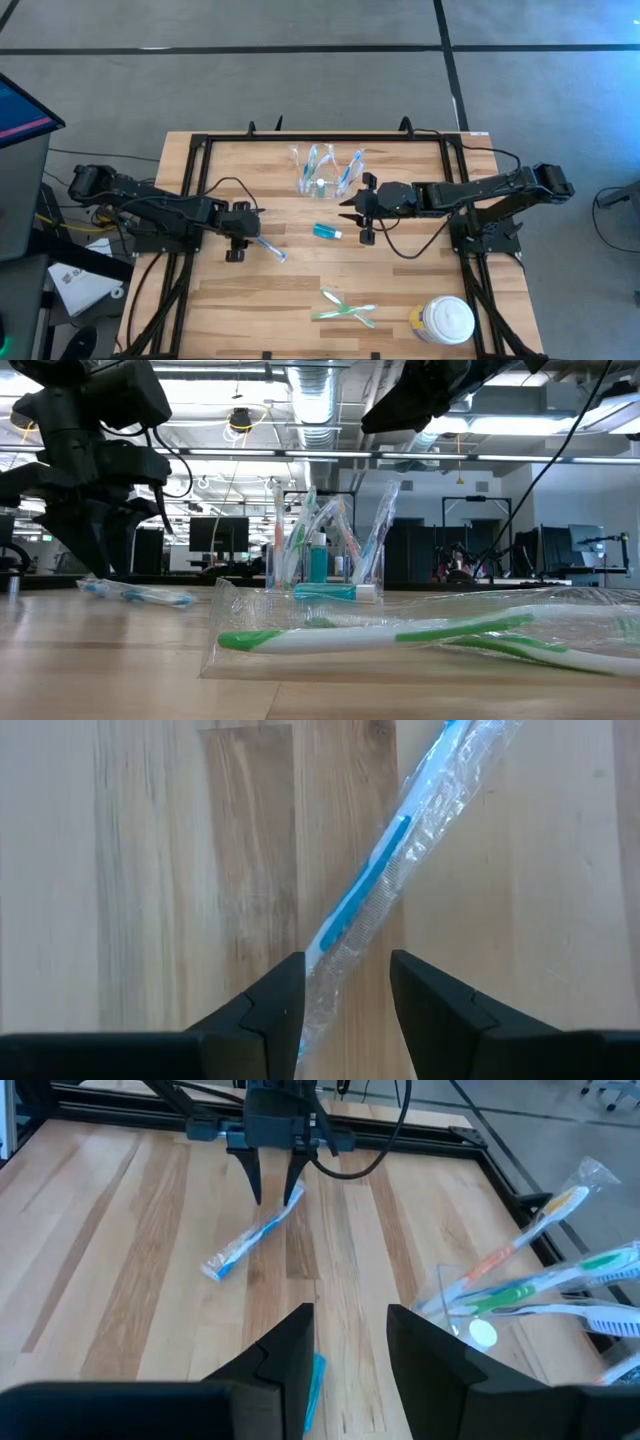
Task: Pick & Place toothbrushing station
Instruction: Put the blue toothbrush into the transparent organizer
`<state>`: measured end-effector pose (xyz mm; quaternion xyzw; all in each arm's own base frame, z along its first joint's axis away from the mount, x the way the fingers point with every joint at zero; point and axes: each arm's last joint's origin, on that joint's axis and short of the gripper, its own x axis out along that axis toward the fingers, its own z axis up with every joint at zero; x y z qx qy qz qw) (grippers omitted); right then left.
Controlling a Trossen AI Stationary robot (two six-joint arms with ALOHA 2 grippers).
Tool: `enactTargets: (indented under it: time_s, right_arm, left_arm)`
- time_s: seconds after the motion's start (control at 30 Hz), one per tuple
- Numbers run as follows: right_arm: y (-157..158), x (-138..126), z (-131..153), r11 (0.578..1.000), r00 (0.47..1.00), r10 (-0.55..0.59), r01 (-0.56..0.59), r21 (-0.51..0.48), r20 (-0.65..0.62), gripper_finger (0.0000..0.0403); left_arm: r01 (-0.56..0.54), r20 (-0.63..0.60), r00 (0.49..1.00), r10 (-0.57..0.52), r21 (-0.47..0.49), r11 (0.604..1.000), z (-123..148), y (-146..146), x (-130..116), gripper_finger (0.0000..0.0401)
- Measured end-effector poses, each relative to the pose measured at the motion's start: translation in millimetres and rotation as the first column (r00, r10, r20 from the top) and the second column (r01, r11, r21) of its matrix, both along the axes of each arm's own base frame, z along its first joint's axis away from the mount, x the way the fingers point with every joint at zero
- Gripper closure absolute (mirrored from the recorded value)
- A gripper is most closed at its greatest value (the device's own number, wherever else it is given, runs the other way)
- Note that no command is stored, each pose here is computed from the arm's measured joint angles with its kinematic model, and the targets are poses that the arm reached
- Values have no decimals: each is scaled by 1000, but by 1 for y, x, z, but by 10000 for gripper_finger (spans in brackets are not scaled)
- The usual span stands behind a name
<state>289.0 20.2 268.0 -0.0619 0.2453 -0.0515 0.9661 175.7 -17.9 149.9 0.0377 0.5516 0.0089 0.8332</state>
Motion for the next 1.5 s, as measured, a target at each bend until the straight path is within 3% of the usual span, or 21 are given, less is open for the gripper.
enactTargets:
  time_s: [0.47, 0.73, 0.9, 1.27, 1.5]
  right_arm:
    - [0, 0, 0, 1000, 1000, 0, 0, 0, 1, 285]
    - [0, 0, 0, 1000, 1000, 0, 0, 0, 0, 285]
    - [0, 0, 0, 1000, 1000, 0, 0, 0, 1, 285]
    - [0, 0, 0, 1000, 1000, 0, 0, 0, 1, 285]
    - [0, 0, 0, 1000, 1000, 1, -1, 0, 1, 285]
  left_arm:
    - [12, -93, 996, -3, 94, 996, -17, 2, 1, 258]
    - [11, -95, 995, -2, 92, 996, -18, 3, 2, 263]
    - [13, -96, 995, -4, 86, 996, -18, 3, 2, 290]
    - [11, -97, 995, -1, 94, 996, -18, 3, 2, 391]
    - [-30, -94, 995, 33, 33, 999, -18, 2, 2, 394]
